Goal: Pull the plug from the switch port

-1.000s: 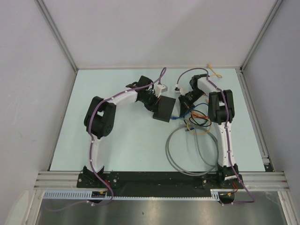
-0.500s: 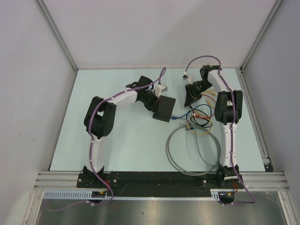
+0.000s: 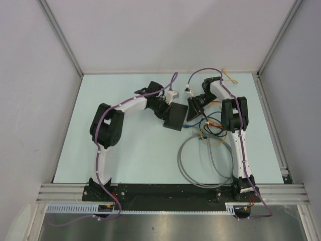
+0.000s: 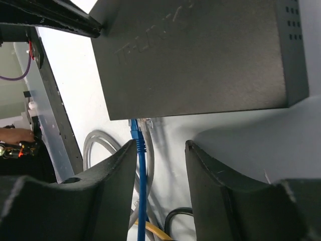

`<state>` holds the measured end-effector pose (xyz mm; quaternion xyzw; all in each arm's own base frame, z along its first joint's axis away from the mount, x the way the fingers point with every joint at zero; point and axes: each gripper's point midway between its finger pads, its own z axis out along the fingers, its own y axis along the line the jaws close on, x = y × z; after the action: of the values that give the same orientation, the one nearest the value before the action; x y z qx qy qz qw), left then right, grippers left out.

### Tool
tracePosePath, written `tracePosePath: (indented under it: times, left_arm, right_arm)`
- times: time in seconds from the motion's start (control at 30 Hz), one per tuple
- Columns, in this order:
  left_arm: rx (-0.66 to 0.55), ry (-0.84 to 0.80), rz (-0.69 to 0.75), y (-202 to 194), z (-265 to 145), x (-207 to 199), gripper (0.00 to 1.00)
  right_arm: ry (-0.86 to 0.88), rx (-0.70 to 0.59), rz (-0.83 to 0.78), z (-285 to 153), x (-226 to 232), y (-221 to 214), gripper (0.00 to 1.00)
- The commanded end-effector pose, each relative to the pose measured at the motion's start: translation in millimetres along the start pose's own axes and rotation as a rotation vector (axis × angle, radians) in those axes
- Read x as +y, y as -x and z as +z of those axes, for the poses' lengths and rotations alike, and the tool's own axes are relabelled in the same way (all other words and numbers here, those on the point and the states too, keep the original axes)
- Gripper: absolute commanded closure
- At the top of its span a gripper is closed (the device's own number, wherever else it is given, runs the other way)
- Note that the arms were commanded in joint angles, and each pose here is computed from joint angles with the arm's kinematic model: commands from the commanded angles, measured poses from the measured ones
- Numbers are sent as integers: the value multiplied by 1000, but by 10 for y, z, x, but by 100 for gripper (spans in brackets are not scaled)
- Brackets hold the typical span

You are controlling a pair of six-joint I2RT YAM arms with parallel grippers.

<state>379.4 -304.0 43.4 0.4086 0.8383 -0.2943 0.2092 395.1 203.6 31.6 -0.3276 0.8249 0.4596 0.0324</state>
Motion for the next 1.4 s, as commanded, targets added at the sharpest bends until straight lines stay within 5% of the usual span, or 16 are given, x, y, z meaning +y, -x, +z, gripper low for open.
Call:
tracePosePath:
  times: [0.0,1.0,1.37]
  left_arm:
    - [195,31,-62,-631,69,65,98]
    - [211,46,-54,-700,57,93,99]
    - [213,46,-51,-703,58,89,99]
  right_arm:
    - [49,62,66,88,79,-176,50]
    - [120,165,140,369,-7,-542,67]
    - [79,173,154,430,-88,-520,82]
